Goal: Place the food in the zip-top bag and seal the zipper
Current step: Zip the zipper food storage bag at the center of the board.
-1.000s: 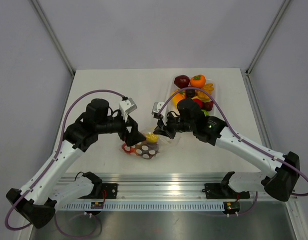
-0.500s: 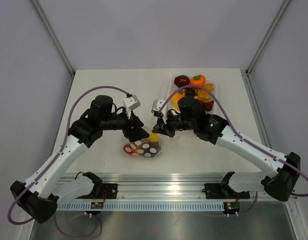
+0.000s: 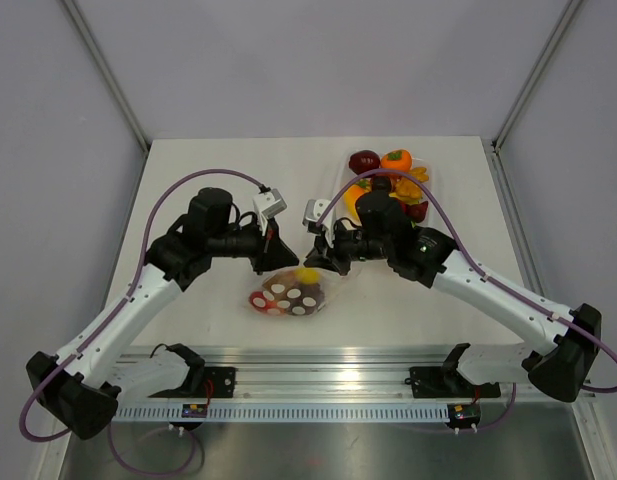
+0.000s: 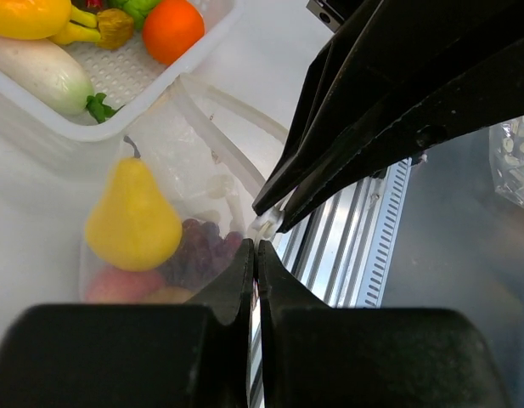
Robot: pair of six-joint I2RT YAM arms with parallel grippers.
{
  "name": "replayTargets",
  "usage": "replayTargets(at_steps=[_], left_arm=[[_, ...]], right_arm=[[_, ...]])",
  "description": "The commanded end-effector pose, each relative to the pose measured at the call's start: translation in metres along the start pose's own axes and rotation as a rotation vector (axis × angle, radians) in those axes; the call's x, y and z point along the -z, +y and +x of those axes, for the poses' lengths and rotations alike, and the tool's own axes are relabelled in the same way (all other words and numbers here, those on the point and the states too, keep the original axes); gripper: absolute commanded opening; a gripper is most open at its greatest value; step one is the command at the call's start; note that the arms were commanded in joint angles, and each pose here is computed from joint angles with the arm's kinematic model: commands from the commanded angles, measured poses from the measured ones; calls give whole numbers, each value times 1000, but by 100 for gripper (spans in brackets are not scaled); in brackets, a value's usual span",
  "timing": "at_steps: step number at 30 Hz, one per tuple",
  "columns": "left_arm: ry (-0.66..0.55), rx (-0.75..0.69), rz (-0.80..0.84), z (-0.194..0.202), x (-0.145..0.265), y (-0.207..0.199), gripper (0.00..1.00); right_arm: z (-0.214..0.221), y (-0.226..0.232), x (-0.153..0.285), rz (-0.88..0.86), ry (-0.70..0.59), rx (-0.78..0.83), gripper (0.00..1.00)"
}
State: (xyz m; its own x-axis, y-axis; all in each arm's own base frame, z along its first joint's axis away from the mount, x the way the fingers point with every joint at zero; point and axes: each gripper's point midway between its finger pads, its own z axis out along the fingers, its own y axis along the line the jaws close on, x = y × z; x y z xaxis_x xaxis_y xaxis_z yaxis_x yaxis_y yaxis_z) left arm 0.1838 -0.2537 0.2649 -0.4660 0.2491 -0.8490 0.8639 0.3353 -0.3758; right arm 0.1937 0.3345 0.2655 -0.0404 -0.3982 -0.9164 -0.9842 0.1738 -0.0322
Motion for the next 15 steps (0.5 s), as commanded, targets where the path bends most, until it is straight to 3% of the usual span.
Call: replayTargets(at_steps=[1,15], left_arm=[[-41,-35,-42,-15,2,6,0],[-167,-128,-179,-36,42,8,0]], right_arm=[[-32,-4,8,5,-77,43,0],[-5,-9,14,81,-21,36,0]])
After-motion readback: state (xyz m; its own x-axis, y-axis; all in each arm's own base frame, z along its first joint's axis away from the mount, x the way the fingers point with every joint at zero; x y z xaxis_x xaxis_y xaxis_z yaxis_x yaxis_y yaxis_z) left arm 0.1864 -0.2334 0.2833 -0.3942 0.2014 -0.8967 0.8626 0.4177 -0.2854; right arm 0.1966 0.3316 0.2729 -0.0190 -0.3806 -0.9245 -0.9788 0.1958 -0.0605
